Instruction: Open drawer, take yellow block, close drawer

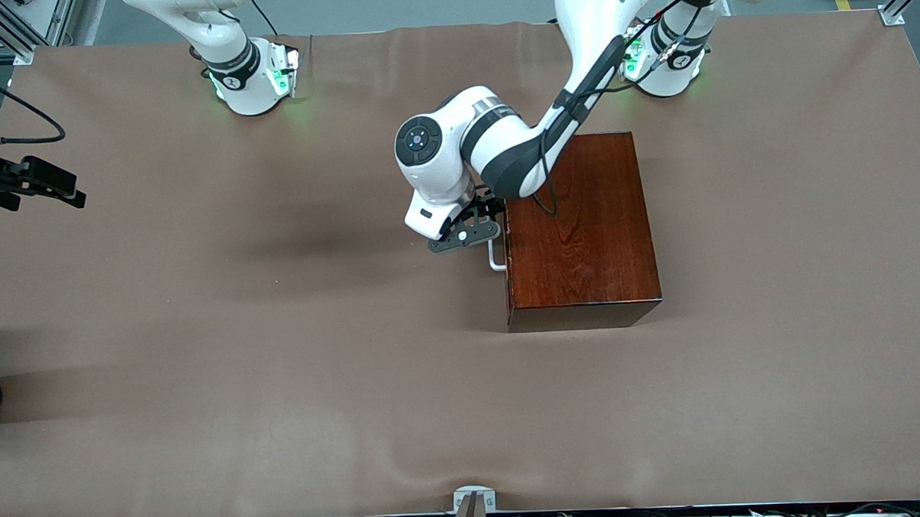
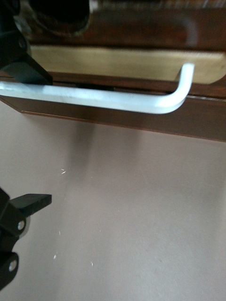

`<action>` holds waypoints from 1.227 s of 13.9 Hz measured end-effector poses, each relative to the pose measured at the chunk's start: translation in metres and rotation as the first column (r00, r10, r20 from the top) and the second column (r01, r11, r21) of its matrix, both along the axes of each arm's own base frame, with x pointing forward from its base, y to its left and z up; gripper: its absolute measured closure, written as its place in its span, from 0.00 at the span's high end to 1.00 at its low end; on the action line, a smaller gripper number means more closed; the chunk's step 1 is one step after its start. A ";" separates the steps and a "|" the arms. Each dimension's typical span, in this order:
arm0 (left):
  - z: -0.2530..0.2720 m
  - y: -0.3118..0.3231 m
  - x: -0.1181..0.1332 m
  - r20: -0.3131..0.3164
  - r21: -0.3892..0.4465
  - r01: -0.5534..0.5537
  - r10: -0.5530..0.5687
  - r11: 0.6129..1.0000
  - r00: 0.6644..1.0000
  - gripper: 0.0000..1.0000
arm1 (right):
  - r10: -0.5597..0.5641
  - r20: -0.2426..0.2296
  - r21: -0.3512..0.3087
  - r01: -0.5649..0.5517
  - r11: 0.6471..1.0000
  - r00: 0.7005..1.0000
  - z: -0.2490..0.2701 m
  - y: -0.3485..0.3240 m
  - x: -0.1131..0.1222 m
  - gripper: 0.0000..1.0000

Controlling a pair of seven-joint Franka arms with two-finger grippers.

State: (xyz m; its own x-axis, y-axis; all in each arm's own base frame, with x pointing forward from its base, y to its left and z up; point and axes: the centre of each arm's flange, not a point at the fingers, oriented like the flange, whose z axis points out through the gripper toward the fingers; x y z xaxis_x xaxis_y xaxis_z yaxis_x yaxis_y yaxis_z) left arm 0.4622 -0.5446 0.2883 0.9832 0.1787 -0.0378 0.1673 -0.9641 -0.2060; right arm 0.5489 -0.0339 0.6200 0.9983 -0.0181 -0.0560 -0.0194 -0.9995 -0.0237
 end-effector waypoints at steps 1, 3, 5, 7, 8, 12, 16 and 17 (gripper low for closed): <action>-0.008 0.001 0.000 -0.002 0.013 0.005 -0.005 1.000 1.000 1.00 | 0.000 0.000 0.000 0.000 1.000 1.000 0.000 0.000 0.000 1.00; -0.009 0.000 0.000 0.002 0.018 0.009 -0.009 1.000 1.000 1.00 | 0.000 0.000 0.000 0.000 1.000 1.000 0.000 0.000 0.000 1.00; -0.009 0.000 0.000 0.003 0.019 0.010 -0.010 1.000 1.000 1.00 | 0.000 0.000 0.000 0.000 1.000 1.000 0.000 0.000 0.000 1.00; -0.008 0.000 0.000 0.003 0.018 0.010 -0.010 1.000 1.000 1.00 | 0.000 0.000 0.000 0.000 1.000 1.000 0.000 0.000 0.000 1.00; -0.008 0.000 0.001 0.006 0.014 0.009 -0.009 1.000 1.000 1.00 | 0.000 0.000 0.000 0.000 1.000 1.000 0.000 0.000 0.000 1.00; -0.005 0.000 0.009 0.036 -0.017 0.004 -0.003 1.000 0.999 1.00 | 0.000 -0.005 0.000 0.000 1.000 1.000 -0.003 0.000 0.001 1.00; 0.000 -0.006 0.013 0.073 -0.068 0.009 -0.004 0.998 0.997 1.00 | 0.001 -0.012 0.000 -0.001 1.000 1.000 -0.012 0.000 0.009 1.00; 0.001 -0.009 0.014 0.083 -0.084 0.012 -0.005 0.996 0.997 1.00 | 0.002 -0.009 0.000 -0.002 1.000 1.000 -0.014 0.000 0.012 1.00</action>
State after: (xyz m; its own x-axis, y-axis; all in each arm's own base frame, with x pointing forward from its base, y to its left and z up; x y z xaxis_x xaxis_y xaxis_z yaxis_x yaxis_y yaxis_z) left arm 0.4760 -0.5531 0.2896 0.9850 0.1700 0.0295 0.1722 -0.9789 -0.1097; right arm 0.5606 -0.0335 0.6056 0.9978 -0.0165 -0.0647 -0.0181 -0.9996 -0.0238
